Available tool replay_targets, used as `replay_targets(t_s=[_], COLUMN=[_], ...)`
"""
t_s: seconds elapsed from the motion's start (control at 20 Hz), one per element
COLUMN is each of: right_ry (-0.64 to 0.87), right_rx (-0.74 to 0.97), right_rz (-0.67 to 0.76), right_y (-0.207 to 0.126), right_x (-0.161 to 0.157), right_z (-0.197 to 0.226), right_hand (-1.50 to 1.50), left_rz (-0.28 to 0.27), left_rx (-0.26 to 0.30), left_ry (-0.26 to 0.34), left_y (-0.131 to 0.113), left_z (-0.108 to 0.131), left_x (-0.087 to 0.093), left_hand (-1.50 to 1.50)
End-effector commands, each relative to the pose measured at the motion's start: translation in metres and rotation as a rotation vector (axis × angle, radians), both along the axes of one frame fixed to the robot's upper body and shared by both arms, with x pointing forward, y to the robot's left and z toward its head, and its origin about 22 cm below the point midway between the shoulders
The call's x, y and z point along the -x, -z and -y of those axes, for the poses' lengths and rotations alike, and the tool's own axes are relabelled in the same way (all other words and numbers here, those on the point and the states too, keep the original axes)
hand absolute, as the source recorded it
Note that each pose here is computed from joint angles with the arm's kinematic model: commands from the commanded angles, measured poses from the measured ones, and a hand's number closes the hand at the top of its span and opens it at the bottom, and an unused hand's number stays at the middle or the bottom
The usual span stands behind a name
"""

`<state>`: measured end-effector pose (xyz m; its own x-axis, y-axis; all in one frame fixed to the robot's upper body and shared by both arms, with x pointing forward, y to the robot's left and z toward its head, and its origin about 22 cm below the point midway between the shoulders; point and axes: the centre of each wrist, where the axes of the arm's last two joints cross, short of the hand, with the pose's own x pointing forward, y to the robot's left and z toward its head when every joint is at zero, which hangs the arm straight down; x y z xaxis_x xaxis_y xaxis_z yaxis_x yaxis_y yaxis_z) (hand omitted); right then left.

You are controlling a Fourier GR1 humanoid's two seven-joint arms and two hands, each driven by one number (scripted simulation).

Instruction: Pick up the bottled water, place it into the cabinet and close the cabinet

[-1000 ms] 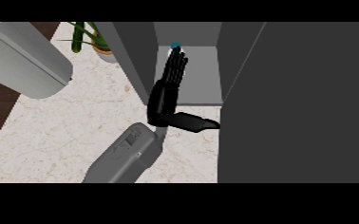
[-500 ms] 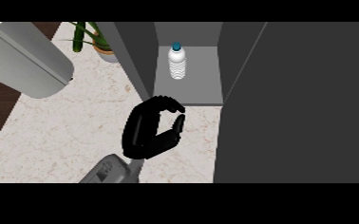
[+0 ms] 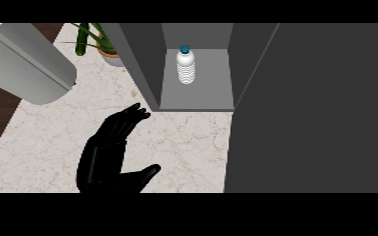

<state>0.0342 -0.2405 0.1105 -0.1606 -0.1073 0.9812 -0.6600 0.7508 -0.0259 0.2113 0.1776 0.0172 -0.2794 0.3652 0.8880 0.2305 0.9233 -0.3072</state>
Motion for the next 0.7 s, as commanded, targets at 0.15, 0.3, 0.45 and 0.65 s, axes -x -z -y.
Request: replay_targets(t_s=[0.15,0.3,0.45,0.65], right_ry=[-0.193,-0.268,-0.312,-0.374], right_rx=[0.098,0.099,0.120,0.132], right_rz=[0.073,0.093,0.123,0.141], right_y=[-0.048,-0.051,-0.056,-0.051], right_x=[0.008,0.007,0.003,-0.002], right_z=[-0.022,-0.029,-0.034,-0.041], right_hand=[1.50,1.50,1.50,1.50], left_rz=[-0.002,-0.038,-0.035,-0.037], left_rx=[0.071,0.075,0.063,0.071], left_ry=[-0.053,-0.075,-0.090,-0.074], left_y=[-0.013,-0.006,-0.011,-0.019], left_z=[-0.044,-0.061,-0.076,-0.089], left_x=[0.025,0.037,0.040,0.046], left_hand=[-1.50,-1.50,-1.50,-1.50])
